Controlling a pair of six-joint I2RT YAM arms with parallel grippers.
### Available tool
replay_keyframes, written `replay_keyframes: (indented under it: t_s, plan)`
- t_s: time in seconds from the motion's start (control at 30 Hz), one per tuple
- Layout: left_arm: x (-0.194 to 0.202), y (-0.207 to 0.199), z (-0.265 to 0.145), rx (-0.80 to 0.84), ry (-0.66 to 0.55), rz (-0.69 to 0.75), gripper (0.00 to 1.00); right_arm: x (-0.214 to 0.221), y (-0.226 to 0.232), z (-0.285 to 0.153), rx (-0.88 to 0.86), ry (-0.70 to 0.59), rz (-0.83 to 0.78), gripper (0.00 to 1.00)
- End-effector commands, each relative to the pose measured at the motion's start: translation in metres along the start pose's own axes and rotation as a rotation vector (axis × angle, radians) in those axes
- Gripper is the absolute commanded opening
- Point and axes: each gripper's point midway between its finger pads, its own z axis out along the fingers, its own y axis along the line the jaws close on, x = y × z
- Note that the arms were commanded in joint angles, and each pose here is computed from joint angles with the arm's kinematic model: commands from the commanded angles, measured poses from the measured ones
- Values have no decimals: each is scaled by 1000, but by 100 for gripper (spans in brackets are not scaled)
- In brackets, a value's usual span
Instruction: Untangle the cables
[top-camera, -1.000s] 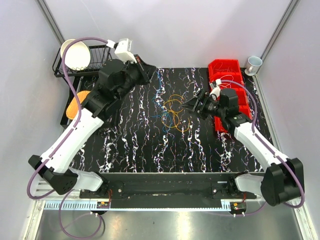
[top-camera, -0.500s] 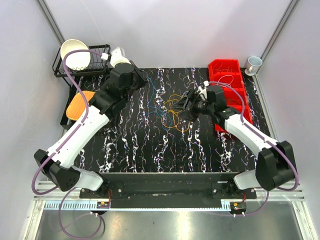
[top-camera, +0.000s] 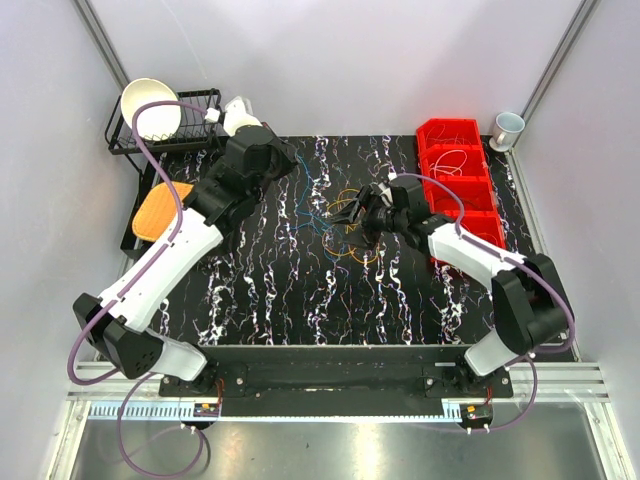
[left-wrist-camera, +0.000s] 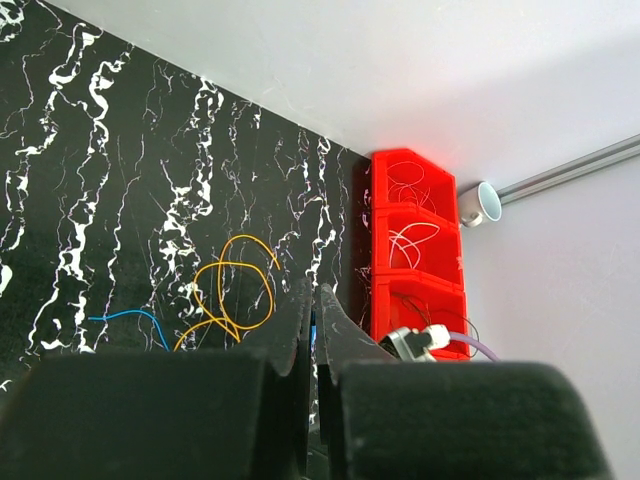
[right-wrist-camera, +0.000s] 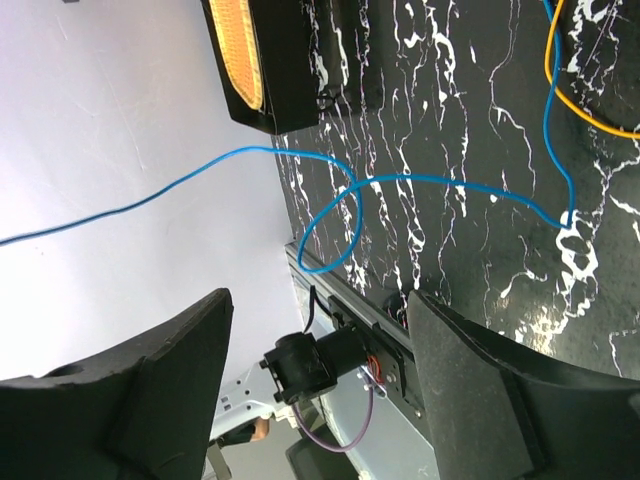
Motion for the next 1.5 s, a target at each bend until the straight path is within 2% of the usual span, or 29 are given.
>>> replay_keyframes:
  t_s: [0.0,0.1,0.13,0.43,0.47,0.5,0.6,0.7,0.77,0.93,0.97,1.0,1.03,1.1,1.17,1.47]
  plan:
    - [-12,-3,2,4,-46,-27,0,-12,27,11,-67,-40,-16,75]
    - [-11,-2,3,3,-42,-26,0,-15,25,19,-63,-42,-10,73]
    - [-11,-3,3,5,-42,-26,0,-16,23,23,-59,-39,-6,69]
    - [-5,-3,7,7,-23,-16,0,-17,26,40,-64,-26,-5,57]
    - [-4,-2,8,5,-19,-14,0,-17,27,40,-65,-27,-7,52]
    - [-4,-2,8,7,-19,-17,0,-16,26,41,-64,-22,-8,39]
    - [-2,-4,9,12,-12,-5,0,-15,26,41,-65,-23,-9,17]
    - [-1,-4,11,10,-8,3,0,-15,29,37,-69,-29,-15,4]
    - [0,-3,10,8,-1,4,0,-15,32,35,-71,-36,-23,0]
    - [1,4,6,-5,-1,-3,0,-14,36,29,-73,-37,-29,1]
    - [0,5,6,-9,-6,-6,0,-13,35,28,-69,-36,-30,4]
    - [-1,5,5,-11,-9,-4,0,-12,34,26,-62,-37,-29,13]
    - [-3,4,3,-6,-11,-3,0,-11,31,26,-51,-38,-33,34]
    - [-5,6,2,-8,-15,-2,0,-13,28,23,-33,-57,-35,48]
    - [-4,6,1,-8,-14,-1,0,-14,23,24,-18,-65,-40,54]
    - [0,8,0,-9,-4,-10,0,-9,10,24,5,-58,-30,56]
